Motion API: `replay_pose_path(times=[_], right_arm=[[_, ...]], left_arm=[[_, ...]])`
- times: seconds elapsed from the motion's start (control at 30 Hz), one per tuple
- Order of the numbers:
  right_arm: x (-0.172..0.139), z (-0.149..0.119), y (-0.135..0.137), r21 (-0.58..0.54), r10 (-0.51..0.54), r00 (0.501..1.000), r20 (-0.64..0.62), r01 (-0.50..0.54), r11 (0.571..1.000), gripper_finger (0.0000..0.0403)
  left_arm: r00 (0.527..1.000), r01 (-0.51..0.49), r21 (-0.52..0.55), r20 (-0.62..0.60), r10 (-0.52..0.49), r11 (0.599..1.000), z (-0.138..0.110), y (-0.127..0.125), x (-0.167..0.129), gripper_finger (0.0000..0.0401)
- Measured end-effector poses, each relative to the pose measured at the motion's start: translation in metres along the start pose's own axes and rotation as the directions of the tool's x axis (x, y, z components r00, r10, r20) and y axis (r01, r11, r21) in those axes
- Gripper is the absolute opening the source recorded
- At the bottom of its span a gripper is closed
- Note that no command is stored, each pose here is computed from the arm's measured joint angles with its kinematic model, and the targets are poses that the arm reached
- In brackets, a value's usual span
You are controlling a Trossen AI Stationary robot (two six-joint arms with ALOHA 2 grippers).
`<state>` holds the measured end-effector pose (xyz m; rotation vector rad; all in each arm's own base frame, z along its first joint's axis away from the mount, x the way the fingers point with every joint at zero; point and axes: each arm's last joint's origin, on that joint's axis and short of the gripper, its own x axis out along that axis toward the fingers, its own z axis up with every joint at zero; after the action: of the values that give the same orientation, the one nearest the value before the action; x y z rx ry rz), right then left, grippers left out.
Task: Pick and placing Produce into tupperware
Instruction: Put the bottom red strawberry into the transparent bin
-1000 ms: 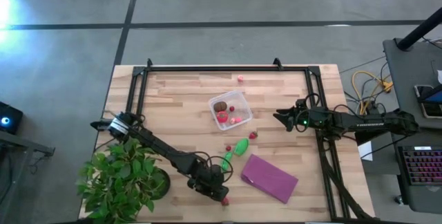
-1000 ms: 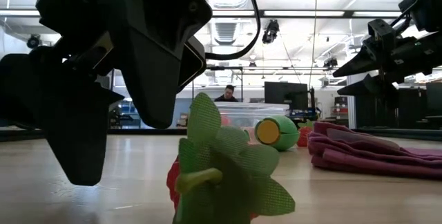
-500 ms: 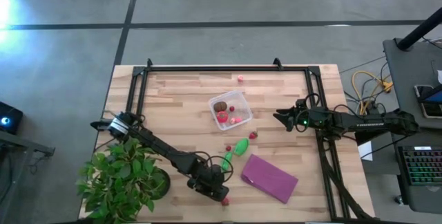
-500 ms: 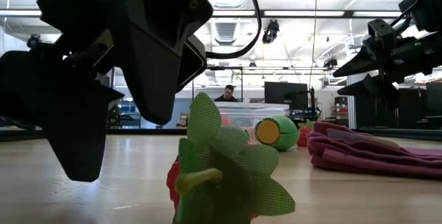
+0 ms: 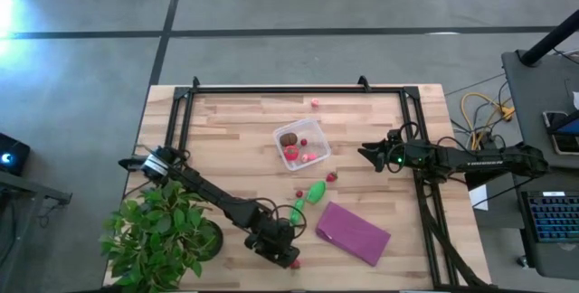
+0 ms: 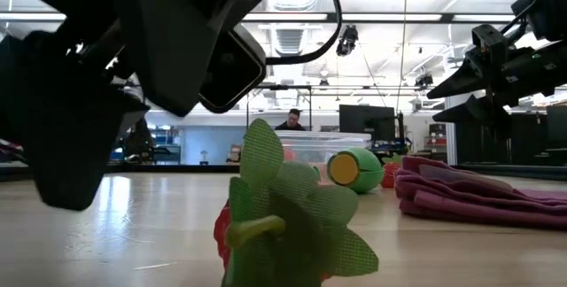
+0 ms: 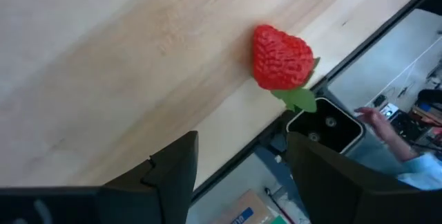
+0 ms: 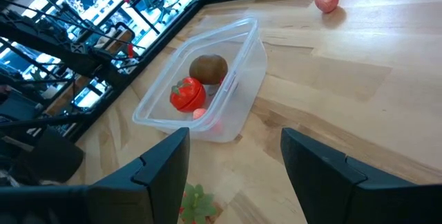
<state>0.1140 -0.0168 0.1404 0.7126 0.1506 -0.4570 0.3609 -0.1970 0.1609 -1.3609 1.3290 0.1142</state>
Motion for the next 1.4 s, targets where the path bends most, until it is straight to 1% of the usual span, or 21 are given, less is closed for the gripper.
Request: replay_pose_path(times=[0.37,0.5,0.63,0.77,0.97,1.27,1.4], right_arm=[[0.000,0.000,0.000,0.000,0.000,1.000,0.000,0.000,1.000,0.0219],[0.000,0.000,0.000,-0.001,0.000,1.000,-0.001,0.000,1.000,0.0219],[0.000,0.000,0.000,0.000,0.000,1.000,0.000,0.000,1.000,0.0219],[0.000,0.000,0.000,0.000,0.000,1.000,0.000,0.000,1.000,0.0219],[0.000,0.000,0.000,0.000,0.000,1.000,0.000,0.000,1.000,0.0219],[0.000,0.000,0.000,0.000,0.000,1.000,0.000,0.000,1.000,0.0219],[0.000,0.000,0.000,0.000,0.001,1.000,0.000,-0.001,1.000,0.0219]], left_arm=[[0.998,0.026,0.015,-0.051,-0.026,1.000,-0.001,-0.004,-0.001,0.0205],[0.998,0.039,0.019,-0.052,-0.038,0.999,-0.002,-0.006,-0.001,0.0205],[0.996,0.074,0.031,-0.053,-0.073,0.997,-0.002,-0.010,-0.002,0.0205],[0.995,0.095,0.045,-0.032,-0.094,0.994,-0.003,-0.016,-0.004,0.0205],[0.994,0.103,0.048,-0.022,-0.102,0.993,-0.001,-0.019,-0.006,0.0205],[0.996,0.086,0.076,0.027,-0.088,0.993,-0.009,-0.017,-0.002,0.0205],[0.996,0.015,0.053,0.092,-0.020,0.998,-0.008,-0.010,-0.001,0.0205]])
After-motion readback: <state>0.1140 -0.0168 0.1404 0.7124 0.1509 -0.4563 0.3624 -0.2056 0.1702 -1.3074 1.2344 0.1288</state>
